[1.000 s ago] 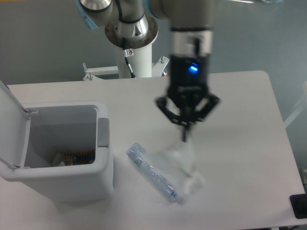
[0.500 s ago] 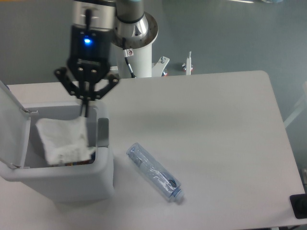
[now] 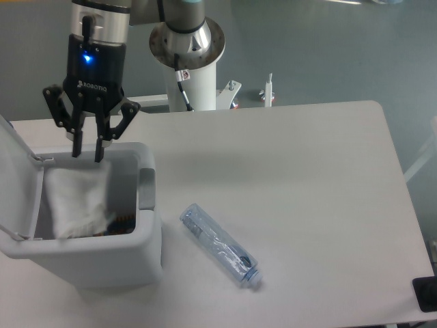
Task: Place the trash in the trash can
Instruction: 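Move the open gripper back toward the water bottle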
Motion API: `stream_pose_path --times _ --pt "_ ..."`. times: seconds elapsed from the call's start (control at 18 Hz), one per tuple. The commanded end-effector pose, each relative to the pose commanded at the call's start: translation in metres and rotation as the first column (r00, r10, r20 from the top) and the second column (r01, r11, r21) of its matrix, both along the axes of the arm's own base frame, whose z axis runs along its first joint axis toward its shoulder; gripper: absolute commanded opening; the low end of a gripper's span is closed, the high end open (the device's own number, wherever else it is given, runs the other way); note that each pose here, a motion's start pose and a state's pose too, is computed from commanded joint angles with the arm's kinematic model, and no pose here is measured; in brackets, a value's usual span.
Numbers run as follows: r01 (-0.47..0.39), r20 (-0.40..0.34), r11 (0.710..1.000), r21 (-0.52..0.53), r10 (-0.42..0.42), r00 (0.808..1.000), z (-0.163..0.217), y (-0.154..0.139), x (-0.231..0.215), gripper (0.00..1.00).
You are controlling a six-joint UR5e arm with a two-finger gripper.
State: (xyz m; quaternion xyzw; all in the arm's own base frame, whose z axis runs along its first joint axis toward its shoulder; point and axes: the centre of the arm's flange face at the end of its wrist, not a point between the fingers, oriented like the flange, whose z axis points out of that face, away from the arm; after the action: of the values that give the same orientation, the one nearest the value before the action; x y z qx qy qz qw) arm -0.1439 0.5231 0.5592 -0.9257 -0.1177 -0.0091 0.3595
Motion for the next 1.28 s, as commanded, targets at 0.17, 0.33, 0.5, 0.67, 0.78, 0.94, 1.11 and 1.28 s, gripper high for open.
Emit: stream_pose_path --times 0.17,0.33,0.5,0.67,0.78,0.94,1.11,1.28 --pt "-0.021 0.003 1.0 0.012 0.021 1.0 0.007 -0.002 -0.007 1.0" --pt "-0.137 0.001 0.99 0.026 0.137 0.991 0.013 -0.018 -0.074 1.0" --pt "-0.236 0.02 0.972 0.014 0.236 0.972 0.003 -0.022 -0.139 1.0" --pt "-0.329 0.06 0.944 -0.018 0.33 0.942 -0.021 -0.014 -0.209 1.0" --pt "-0.363 0.073 0.931 -0.026 0.364 0.929 -0.03 -0.004 -0.236 1.0" --pt "-0.4 0.091 0.914 -0.059 0.404 0.91 -0.056 -0.006 -0.274 1.0" --pt "-0.409 0.116 0.907 -0.101 0.419 0.9 -0.087 -0.002 -0.292 1.0" --pt "-0.409 0.147 0.899 -0.159 0.431 0.89 -0.131 0.007 -0.308 1.0"
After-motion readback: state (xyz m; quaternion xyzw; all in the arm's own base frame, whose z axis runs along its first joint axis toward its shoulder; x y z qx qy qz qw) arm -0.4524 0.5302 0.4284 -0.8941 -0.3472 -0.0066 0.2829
